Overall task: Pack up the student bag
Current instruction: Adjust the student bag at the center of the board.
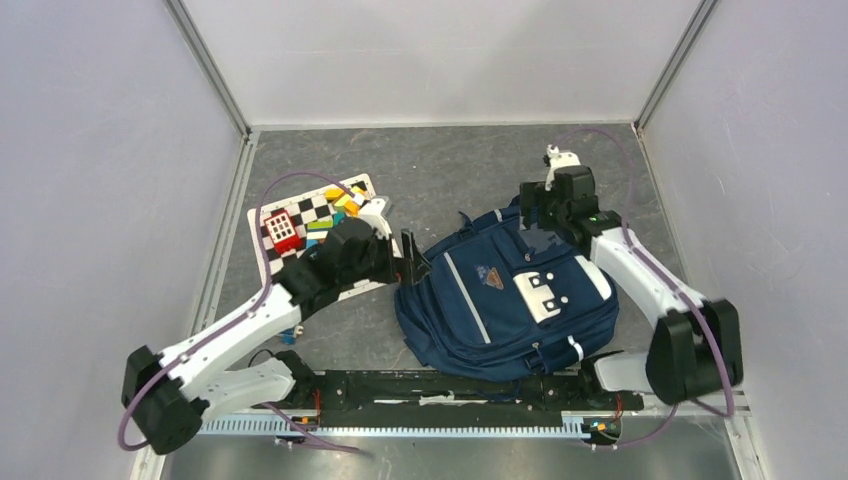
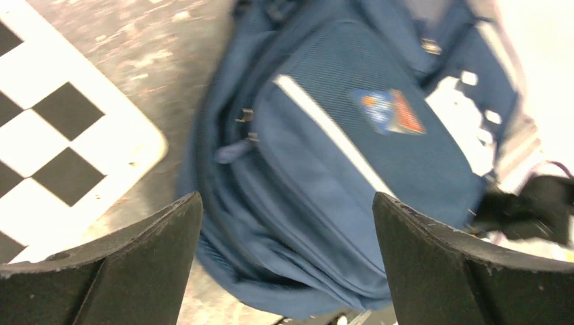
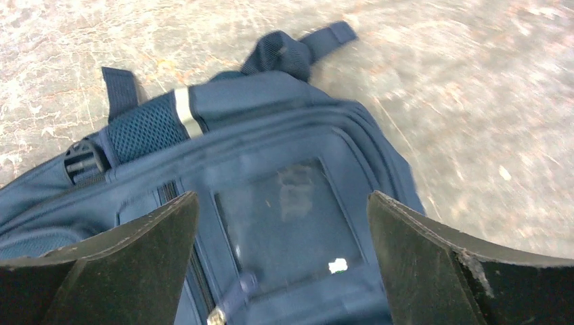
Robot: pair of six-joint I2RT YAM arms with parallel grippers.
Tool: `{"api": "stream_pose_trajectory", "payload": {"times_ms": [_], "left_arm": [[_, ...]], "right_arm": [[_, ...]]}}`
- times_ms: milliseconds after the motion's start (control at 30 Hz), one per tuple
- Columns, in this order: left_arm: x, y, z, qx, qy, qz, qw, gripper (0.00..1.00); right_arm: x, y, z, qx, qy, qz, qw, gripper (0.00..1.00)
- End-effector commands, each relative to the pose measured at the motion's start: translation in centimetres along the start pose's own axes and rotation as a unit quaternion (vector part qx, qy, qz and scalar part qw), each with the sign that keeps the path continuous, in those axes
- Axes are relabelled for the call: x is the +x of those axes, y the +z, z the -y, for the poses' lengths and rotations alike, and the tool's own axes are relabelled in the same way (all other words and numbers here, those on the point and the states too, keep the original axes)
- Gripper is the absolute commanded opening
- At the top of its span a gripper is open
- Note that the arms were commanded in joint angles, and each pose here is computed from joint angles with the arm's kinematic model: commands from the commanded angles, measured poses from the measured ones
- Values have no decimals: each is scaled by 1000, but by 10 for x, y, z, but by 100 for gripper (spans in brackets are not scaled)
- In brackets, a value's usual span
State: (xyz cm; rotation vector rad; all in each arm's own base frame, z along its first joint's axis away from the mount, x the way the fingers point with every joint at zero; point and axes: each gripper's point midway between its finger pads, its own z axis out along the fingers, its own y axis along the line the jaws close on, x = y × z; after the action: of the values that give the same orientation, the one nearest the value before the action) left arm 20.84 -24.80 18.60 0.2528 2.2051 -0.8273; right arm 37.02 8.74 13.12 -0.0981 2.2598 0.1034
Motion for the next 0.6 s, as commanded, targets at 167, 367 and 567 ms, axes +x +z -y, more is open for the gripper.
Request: {"api": "stream_pose_trajectory", "payload": {"times_ms": [167,367,567], "left_arm": [[8,63,-45,-37,-5,-64,997,98],[29,93,-58,-41,0,-104,994,73],[51,86,-66,-49,-24,-118,992,29]], "right_arm": [[64,-102,51,124,117,-25,985,98],[102,-135,57,143,173,-40,974,98],[129,-148,51,132,228,-54,963,98]]}}
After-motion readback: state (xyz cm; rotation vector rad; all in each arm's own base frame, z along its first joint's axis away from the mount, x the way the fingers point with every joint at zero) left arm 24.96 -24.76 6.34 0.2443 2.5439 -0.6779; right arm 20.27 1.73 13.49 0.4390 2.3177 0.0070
